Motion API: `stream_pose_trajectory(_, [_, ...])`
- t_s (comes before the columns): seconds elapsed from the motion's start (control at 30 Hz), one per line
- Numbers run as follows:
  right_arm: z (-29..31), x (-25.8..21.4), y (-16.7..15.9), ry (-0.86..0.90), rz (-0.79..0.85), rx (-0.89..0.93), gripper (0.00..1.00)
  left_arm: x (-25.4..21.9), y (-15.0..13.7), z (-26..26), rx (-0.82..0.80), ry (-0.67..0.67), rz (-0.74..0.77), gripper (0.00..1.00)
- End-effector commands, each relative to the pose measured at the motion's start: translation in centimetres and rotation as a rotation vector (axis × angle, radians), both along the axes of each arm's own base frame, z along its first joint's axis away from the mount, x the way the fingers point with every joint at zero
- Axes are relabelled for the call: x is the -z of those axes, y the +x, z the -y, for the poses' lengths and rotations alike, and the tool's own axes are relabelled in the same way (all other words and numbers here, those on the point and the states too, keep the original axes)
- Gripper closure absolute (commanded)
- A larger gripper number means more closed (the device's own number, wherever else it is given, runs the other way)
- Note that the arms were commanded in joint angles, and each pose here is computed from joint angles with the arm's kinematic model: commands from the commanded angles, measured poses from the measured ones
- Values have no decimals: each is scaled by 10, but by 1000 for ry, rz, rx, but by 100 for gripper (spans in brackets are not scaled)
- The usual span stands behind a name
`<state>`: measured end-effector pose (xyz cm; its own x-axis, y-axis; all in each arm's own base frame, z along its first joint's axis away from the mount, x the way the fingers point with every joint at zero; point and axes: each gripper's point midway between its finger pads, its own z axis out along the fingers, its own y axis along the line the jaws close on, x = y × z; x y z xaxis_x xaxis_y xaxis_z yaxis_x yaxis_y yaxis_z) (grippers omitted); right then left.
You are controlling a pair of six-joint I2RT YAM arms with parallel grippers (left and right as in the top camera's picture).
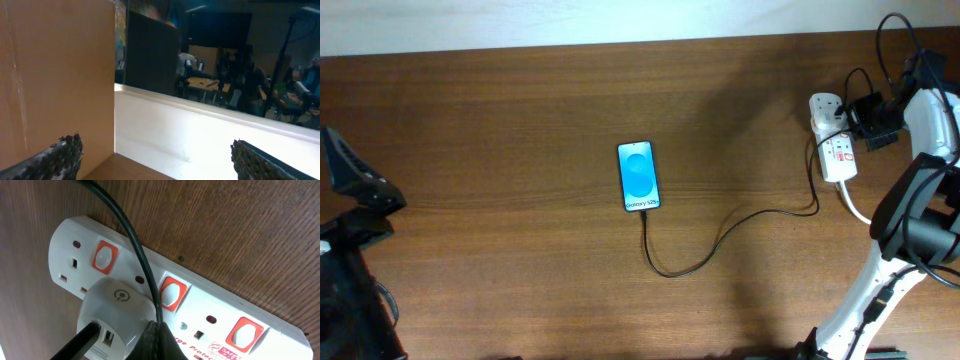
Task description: Plug charger to phone and switch on socket
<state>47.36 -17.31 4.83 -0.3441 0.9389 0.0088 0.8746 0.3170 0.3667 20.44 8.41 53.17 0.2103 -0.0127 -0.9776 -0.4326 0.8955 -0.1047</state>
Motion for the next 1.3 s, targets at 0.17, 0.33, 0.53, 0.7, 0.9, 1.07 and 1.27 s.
stream_pose_trajectory(0.17, [-5, 0, 11, -19, 17, -3, 96, 2, 0, -2, -14, 12, -8, 1])
stream_pose_trajectory(0.33, [-4, -1, 13, -22, 24, -2, 96, 2, 0, -2, -15, 12, -8, 1])
stream_pose_trajectory(0.53, [-15, 23, 14, -1, -16, -10, 96, 1, 0, -2, -14, 12, -7, 1])
stream_pose_trajectory(0.7, [-48, 62, 14, 50, -86, -69, 96, 1, 0, -2, -15, 12, -4, 1])
stream_pose_trajectory(0.9, [-43, 45, -1, 28, -123, -77, 96, -2, 0, -2, -15, 14, 9, 1])
stream_pose_trajectory(1.07, [8, -65, -36, -295, -110, -29, 96, -13, -3, -1, -13, 21, 56, 1])
stream_pose_trajectory(1.27, [19, -242, -94, -620, 131, 14, 96, -31, 1, 35, 197, 88, 119, 1])
